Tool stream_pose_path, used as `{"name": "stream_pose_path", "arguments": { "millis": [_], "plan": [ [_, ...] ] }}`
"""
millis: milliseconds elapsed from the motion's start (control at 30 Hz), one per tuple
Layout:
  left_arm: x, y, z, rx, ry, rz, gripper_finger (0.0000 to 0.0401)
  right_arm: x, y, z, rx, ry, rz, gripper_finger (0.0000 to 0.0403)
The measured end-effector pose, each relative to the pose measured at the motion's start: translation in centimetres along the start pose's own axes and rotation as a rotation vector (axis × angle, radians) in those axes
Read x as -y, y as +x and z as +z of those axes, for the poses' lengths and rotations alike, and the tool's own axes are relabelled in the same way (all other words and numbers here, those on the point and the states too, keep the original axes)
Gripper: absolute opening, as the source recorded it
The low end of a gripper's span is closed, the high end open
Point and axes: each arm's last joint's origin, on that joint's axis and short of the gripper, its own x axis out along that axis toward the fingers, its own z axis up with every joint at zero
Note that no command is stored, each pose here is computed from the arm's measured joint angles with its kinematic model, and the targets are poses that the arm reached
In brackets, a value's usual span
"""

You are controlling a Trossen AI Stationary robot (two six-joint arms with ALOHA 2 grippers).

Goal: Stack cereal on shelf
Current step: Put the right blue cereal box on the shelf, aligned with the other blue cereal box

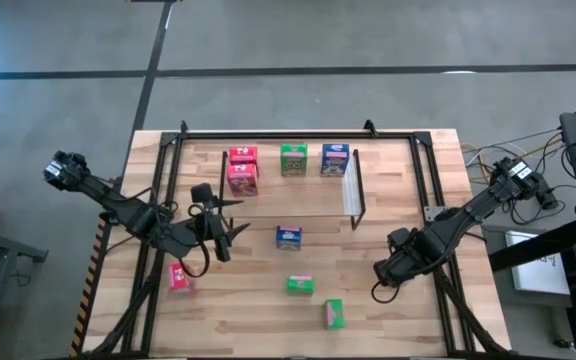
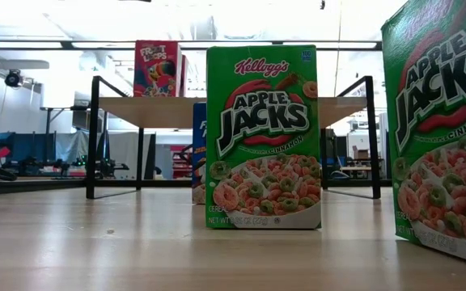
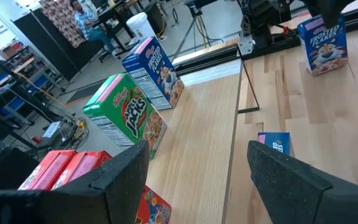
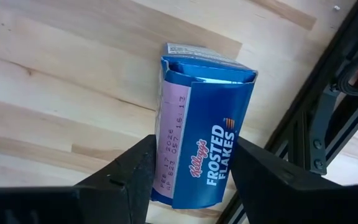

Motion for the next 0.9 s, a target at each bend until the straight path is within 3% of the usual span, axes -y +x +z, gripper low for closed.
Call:
{"name": "stream_pose_path", "arguments": {
  "millis": [300,600,900],
  "plan": [
    [0.0,0.0,0.0,0.000,0.000,0.000,0.0255,-0.4,-1.1,-0.3,-0.010,-0.058,0.041,0.0182],
    [0.0,0.0,0.0,0.000,0.000,0.000,0.0255,-1.8,-4.9,-1.1,0.003,-0.208,0.213,0.0182],
    [0.0,0.0,0.0,0.000,0.000,0.000,0.0255,-2.8,-9.3,-1.5,0.206,-0.353,0.414,0.0182]
  ]
}}
